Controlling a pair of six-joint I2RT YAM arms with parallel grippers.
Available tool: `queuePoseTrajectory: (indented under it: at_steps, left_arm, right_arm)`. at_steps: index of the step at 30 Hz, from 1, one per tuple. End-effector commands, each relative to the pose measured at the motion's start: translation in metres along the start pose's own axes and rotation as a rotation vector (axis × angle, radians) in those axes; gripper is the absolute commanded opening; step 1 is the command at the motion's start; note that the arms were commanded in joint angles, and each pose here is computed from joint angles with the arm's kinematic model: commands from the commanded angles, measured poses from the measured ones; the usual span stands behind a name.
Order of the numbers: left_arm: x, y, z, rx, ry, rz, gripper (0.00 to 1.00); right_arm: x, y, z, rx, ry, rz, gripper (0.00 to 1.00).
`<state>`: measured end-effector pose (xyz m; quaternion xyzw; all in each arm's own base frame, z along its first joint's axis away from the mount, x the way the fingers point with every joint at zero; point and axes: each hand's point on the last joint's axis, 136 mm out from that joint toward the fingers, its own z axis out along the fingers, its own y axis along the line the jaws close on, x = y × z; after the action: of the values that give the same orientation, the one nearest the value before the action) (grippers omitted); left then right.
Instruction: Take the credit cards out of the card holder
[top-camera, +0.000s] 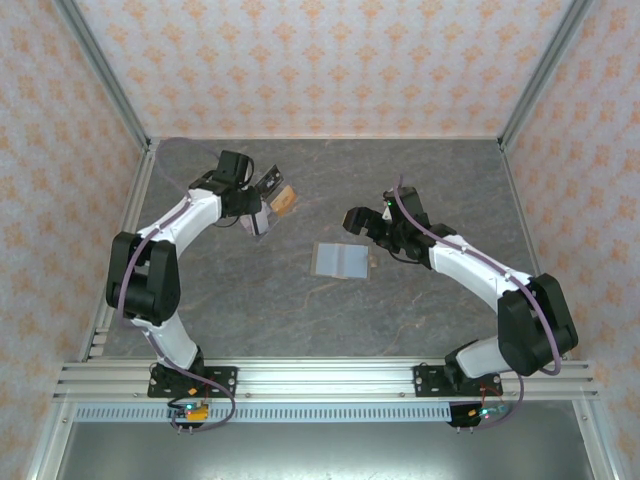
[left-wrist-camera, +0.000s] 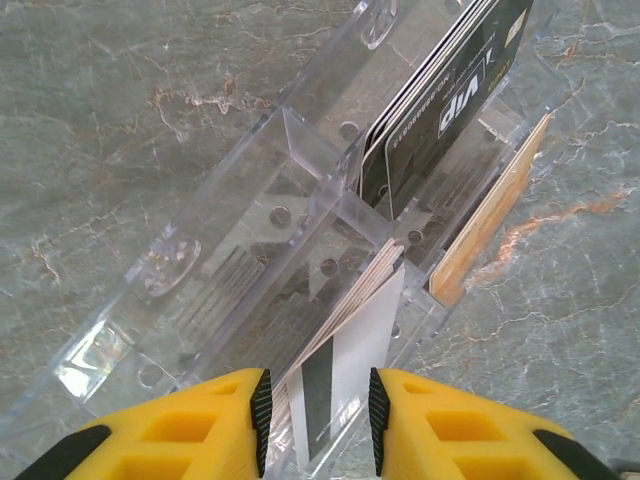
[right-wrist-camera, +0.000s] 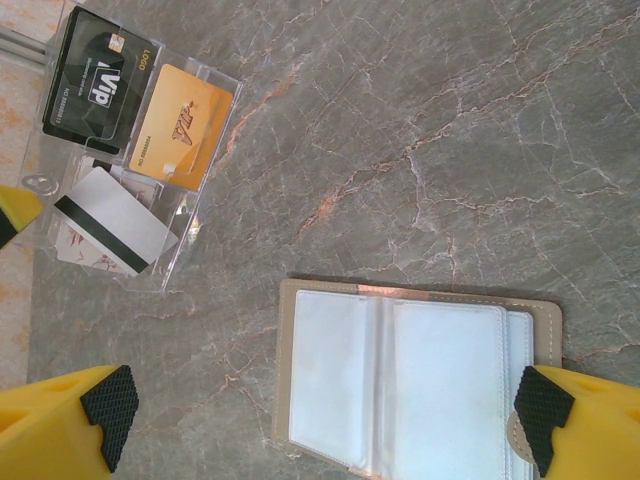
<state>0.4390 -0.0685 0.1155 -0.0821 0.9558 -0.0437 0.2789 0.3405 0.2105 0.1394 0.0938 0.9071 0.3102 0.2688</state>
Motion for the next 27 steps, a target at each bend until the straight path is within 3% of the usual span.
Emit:
queuePoseTrajectory:
  at_steps: [1, 13, 27]
  left_arm:
    - [0.001, 0.006, 0.001, -0.052, 0.032, 0.092, 0.34]
    - [0.007, 0.004, 0.019, -0.039, 0.098, 0.131, 0.28]
    - [-0.002, 0.01, 0.005, -0.07, 0.085, 0.18, 0.16]
  right_arm:
    - [-0.005, 0.005, -0.002, -0.006, -0.022, -0.005, 0.99]
    - [-0.006, 0.006, -0.004, -0.002, -0.027, -0.006, 0.99]
    - [-0.007, 0.007, -0.003, -0.005, -0.026, -0.004, 0.99]
